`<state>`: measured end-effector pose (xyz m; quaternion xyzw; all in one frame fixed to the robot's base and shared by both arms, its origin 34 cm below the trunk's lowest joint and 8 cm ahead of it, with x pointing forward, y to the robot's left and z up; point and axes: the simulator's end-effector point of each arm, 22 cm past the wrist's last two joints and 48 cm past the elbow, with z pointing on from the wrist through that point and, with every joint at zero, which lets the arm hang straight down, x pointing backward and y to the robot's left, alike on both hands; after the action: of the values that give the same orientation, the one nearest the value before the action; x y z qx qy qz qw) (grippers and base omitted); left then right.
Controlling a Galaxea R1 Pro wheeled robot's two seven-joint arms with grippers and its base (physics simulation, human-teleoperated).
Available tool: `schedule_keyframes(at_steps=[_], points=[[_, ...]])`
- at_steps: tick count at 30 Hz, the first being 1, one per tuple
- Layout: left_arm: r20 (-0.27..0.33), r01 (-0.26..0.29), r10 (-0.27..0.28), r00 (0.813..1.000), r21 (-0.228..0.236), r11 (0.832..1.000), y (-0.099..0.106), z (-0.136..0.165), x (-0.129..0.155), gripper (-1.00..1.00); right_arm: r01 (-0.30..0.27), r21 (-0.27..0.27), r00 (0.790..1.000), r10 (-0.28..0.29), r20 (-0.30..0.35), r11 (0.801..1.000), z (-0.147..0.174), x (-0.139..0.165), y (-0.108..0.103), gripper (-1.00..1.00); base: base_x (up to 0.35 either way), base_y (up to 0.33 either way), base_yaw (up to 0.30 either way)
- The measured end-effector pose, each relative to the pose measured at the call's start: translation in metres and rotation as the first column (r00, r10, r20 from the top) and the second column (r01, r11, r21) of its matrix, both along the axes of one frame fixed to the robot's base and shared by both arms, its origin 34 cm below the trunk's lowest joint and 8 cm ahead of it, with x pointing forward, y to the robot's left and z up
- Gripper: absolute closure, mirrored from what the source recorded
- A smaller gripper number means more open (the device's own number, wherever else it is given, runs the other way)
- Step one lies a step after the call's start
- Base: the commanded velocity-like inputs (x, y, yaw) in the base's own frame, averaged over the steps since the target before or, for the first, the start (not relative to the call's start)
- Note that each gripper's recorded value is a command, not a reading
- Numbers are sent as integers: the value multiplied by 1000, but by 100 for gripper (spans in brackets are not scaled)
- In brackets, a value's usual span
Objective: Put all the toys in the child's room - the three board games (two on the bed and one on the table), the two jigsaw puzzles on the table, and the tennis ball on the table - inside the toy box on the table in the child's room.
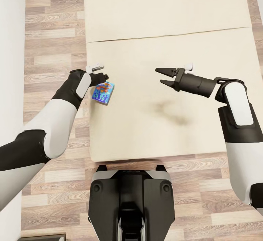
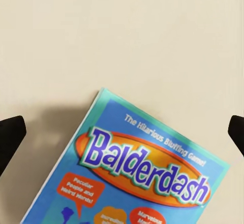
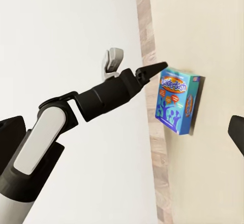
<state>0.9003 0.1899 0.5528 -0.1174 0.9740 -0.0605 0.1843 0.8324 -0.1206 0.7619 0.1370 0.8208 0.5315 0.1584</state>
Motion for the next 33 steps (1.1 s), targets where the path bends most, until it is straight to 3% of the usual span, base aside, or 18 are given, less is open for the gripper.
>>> schedule_keyframes(at_steps=[17, 33], points=[[23, -7, 7, 1000, 2, 1000, 0, 0, 4, -100, -16, 11, 1000, 16, -8, 1000, -2, -4, 10, -100, 0, 0, 0], [7, -9, 9, 1000, 3, 1000, 1, -15, -3, -100, -39, 18, 999, 40, -34, 999, -18, -15, 21, -100, 0, 0, 0]])
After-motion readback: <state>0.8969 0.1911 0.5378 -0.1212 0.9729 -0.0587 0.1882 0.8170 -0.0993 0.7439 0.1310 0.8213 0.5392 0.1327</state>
